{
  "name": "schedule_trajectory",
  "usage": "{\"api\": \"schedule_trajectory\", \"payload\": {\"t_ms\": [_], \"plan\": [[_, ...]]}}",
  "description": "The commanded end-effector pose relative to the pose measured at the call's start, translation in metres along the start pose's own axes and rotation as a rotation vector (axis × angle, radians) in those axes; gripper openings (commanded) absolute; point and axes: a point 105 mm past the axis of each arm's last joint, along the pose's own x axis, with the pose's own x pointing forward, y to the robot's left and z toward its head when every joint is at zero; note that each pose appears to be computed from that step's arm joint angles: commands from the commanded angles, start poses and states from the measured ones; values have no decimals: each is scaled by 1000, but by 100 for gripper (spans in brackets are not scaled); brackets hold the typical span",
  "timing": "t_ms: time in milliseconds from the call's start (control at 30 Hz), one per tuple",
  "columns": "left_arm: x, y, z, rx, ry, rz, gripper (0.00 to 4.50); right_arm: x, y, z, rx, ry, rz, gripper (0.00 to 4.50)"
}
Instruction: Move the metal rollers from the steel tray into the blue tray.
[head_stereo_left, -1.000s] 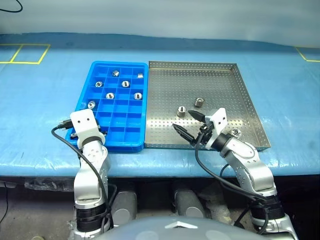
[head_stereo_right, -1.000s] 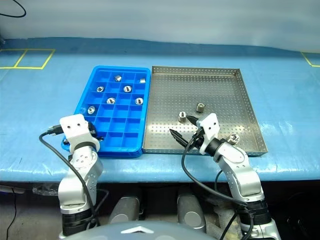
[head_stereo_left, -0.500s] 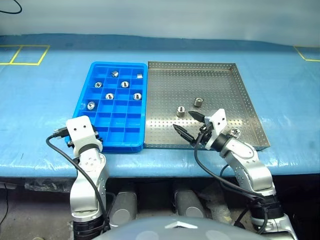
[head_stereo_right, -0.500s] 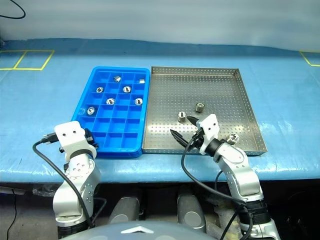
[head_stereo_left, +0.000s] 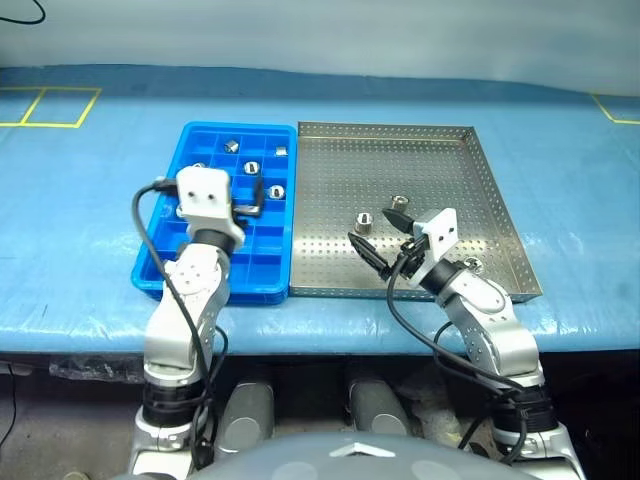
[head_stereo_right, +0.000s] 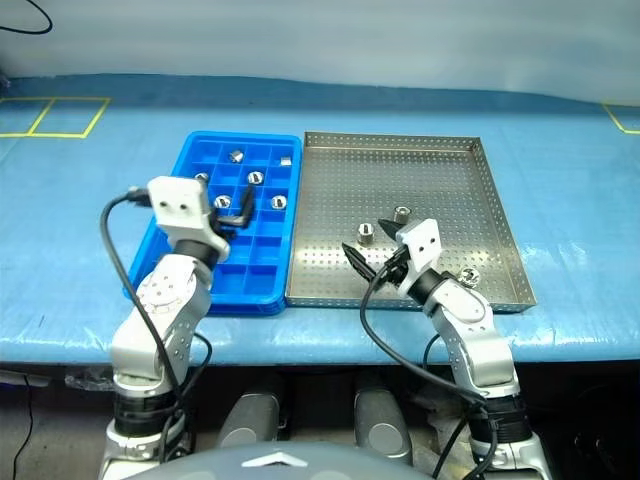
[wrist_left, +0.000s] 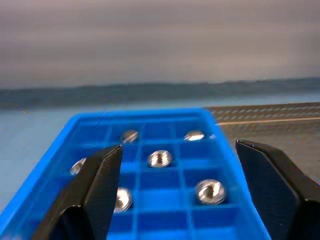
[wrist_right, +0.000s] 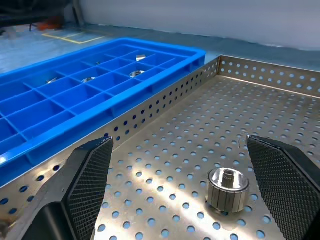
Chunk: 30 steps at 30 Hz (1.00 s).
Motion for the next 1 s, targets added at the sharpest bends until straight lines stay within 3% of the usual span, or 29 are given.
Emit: {"api": "schedule_trajectory", "payload": {"t_ms": [33,200,400,1000], "plan": [[7,-17,-2,-14,-11,-113,396,3,-10,7,-36,2,-67,450],[18,-45,-22,27,62,-292,396,2,-10,8,-33,0,-84,450],[35,-69,-29,48,83,-434,396,-6,-10,6,-28,8,-100,450],[69,-98,-63,79,227,-523,396,-33,-16,3,-65,73,-176,450]]}}
